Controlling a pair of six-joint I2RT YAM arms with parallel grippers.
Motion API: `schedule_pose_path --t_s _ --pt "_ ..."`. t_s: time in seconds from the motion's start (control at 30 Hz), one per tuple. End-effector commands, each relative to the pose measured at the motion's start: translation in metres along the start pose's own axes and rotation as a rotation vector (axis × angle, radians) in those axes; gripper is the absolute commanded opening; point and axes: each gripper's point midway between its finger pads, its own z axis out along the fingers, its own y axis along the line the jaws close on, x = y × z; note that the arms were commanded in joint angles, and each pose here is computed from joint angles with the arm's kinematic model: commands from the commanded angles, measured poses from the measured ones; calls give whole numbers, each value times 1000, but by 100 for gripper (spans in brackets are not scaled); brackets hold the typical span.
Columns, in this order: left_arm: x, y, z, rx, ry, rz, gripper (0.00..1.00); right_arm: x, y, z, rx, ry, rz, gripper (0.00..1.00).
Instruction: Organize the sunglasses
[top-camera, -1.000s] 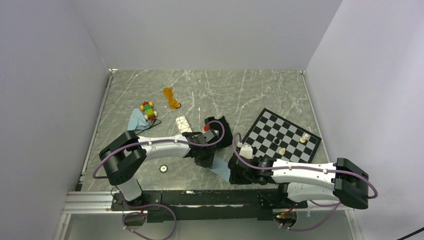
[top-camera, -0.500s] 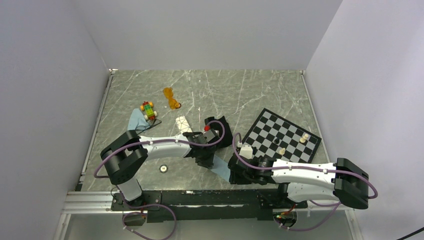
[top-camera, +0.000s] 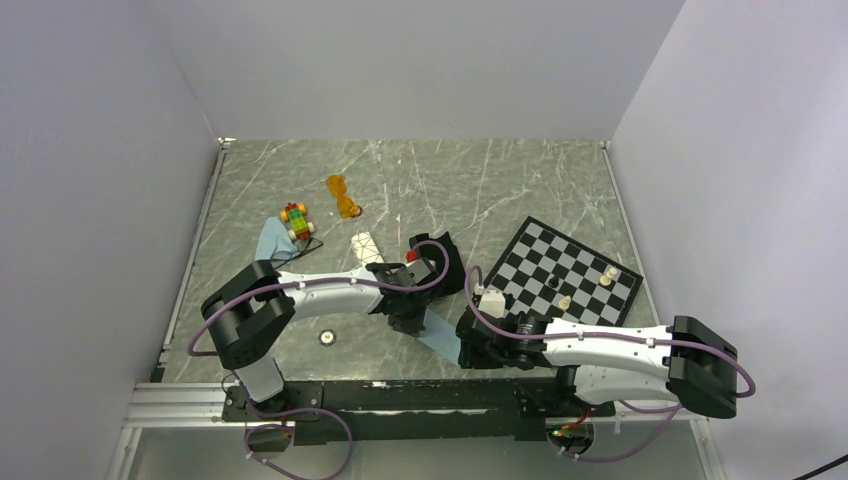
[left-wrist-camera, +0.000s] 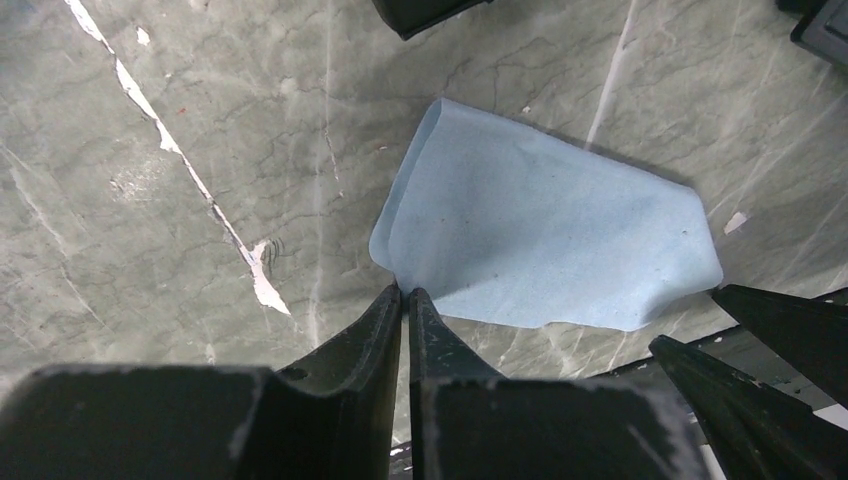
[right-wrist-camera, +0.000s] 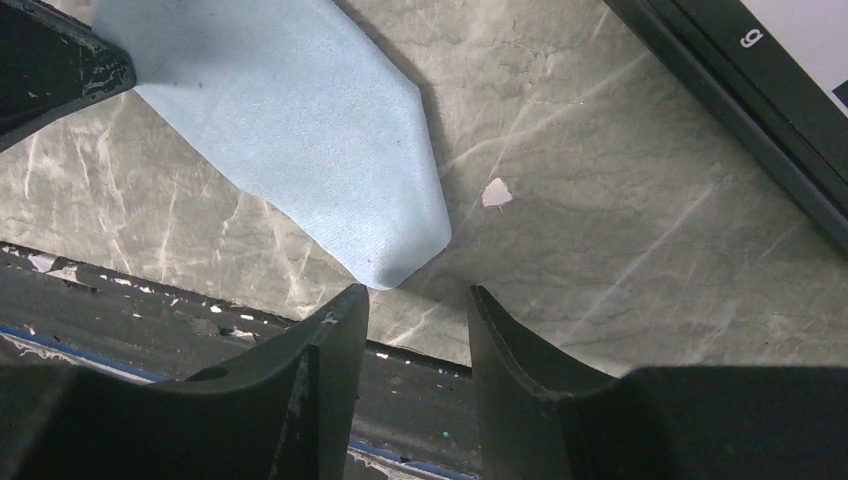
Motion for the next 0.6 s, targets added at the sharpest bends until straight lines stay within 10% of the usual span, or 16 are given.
schedule_pose_path --t_s 0.0,0.57 --pt "-14 -16 -18 34 -47 22 13 -4 3 -2 -6 -13 -5 46" --pt "-15 -22 -25 35 -52 28 0 -8 9 -10 -27 -22 2 46"
